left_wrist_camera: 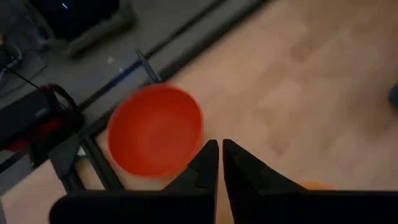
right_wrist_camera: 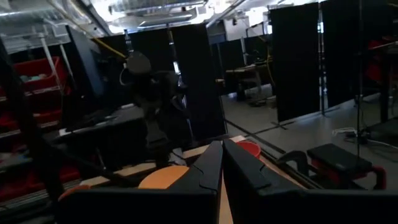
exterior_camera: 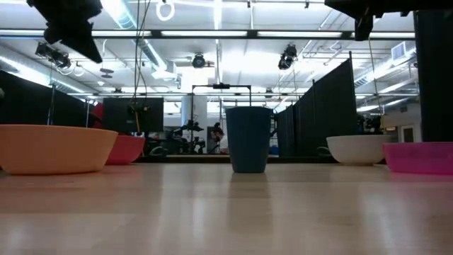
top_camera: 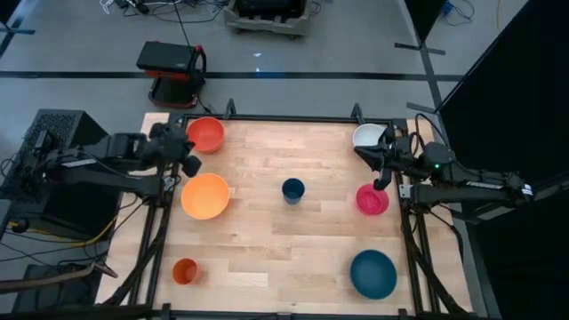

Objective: Nest bowls inside each other
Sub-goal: Stack the orange bowl on top of the light orange bowl

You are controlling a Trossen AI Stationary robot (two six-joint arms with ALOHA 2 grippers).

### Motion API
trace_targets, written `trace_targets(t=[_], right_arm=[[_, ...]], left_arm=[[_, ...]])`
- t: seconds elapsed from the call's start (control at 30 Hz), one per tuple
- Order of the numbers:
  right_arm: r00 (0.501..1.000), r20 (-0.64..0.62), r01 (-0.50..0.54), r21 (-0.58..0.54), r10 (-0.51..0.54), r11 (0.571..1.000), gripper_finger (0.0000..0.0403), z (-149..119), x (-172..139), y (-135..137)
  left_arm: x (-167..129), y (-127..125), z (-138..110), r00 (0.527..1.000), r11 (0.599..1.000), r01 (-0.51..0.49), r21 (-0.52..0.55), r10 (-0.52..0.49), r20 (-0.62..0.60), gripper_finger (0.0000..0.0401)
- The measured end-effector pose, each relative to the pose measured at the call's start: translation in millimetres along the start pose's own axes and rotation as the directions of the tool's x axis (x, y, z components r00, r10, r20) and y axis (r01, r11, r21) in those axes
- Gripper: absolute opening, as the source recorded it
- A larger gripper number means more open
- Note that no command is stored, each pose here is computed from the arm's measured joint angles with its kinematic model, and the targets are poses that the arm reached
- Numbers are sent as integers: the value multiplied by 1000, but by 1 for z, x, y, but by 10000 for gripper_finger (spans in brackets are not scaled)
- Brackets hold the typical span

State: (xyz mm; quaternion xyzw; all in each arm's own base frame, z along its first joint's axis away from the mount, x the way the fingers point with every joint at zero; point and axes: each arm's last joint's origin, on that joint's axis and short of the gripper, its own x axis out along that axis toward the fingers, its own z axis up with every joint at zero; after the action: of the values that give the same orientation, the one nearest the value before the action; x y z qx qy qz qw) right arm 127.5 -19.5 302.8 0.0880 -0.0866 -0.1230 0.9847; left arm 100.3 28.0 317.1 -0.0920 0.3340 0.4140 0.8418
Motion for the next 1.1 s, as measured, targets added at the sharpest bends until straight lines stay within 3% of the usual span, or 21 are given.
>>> trace_targets(t=[0.37,0.5,0.6,0.8,1.1], right_arm=[[1000,16,11,6,-11,1000,0,1,0,0],[1000,21,15,8,-15,1000,0,2,0,0],[1000,22,15,8,-15,1000,0,2,0,0],[1000,22,15,8,-15,1000,0,2,0,0],[1000,22,15,7,-15,1000,0,2,0,0]], left_arm=[[40,-28,6,976,981,-46,189,85,-202,220],[56,-37,6,954,966,-50,252,121,-275,283],[70,-32,6,920,958,-114,264,202,-336,322],[96,-12,10,845,937,-202,287,314,-433,339],[128,-4,13,803,945,-94,313,258,-537,331]])
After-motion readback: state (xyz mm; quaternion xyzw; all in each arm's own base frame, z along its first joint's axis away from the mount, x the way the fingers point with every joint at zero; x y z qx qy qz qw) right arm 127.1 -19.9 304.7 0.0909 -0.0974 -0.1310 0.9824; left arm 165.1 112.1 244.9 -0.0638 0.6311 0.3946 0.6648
